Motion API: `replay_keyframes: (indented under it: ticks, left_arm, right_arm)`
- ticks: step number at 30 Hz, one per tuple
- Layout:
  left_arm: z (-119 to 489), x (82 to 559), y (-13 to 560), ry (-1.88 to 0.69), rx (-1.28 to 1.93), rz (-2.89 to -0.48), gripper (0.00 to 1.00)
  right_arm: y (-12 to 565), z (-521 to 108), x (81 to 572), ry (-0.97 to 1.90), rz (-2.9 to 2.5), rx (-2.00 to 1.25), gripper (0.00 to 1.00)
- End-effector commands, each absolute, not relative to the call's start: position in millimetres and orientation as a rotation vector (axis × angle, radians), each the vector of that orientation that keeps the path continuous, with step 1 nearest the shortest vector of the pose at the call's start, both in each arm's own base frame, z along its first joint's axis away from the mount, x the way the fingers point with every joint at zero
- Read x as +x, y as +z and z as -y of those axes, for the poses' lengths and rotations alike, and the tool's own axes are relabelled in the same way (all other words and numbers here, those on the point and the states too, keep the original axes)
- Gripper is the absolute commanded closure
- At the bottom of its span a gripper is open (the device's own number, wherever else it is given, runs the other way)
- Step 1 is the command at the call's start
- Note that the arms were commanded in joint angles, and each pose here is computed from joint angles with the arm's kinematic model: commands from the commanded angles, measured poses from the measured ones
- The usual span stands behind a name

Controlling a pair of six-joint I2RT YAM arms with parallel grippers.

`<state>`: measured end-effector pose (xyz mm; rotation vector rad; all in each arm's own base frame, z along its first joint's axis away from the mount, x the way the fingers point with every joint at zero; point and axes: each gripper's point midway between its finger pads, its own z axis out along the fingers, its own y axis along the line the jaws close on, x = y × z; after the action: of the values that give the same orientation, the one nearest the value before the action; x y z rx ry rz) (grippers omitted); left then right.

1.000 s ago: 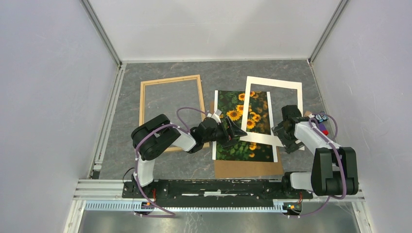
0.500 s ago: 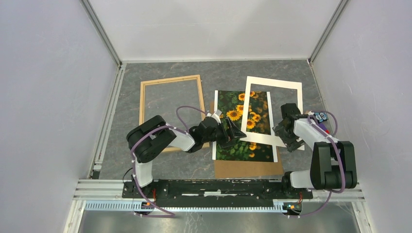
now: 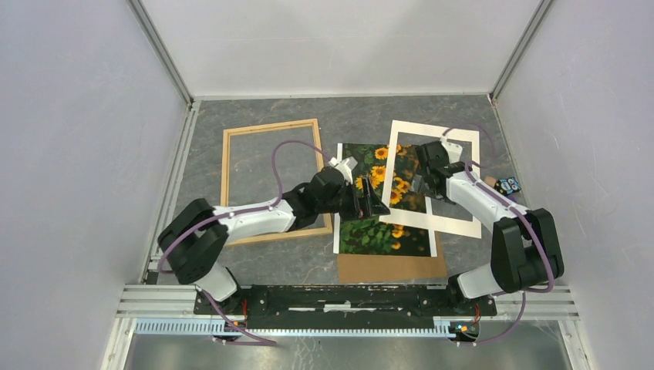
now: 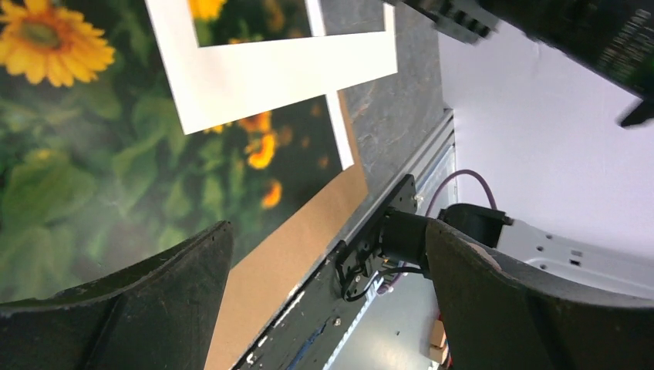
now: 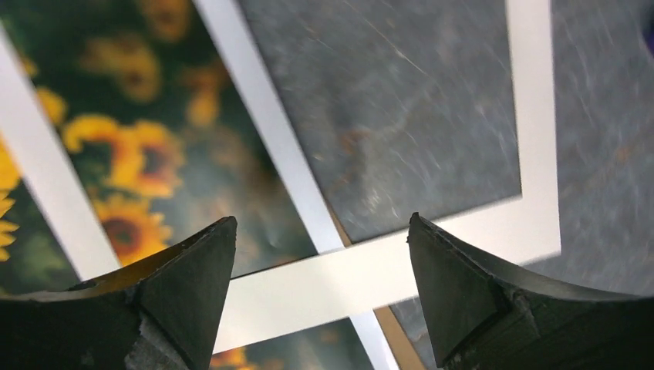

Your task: Put the photo into the frame

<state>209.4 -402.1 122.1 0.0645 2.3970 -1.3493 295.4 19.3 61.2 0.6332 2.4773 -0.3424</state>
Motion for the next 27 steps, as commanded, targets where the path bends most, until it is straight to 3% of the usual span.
replay_keyframes:
  ticks: [1, 6, 14, 19, 27]
  left_arm:
    - [380, 203, 147, -1.213, 0.258, -2.407, 0.0]
    - [357, 216, 162, -1.177, 0.21, -2.415, 0.0]
    - [364, 254, 162, -1.22, 0.158, -2.46, 0.0]
    - [382, 307, 165, -1.265, 0.076, -2.43, 0.0]
    - [430, 414, 161, -1.163, 0.09, -2.272, 0.01]
  right_arm:
    - [70, -53, 330, -0.141, -2.496, 0.113, 0.13]
    - [76, -115, 352, 0.249, -2.411, -0.171, 0.12]
    - [102, -137, 404, 0.474, -2.284, -0.107, 0.12]
    - [103, -128, 439, 0.626, -2.252, 0.028, 0.21]
    - [84, -95, 500, 0.536, -2.254, 0.144, 0.4]
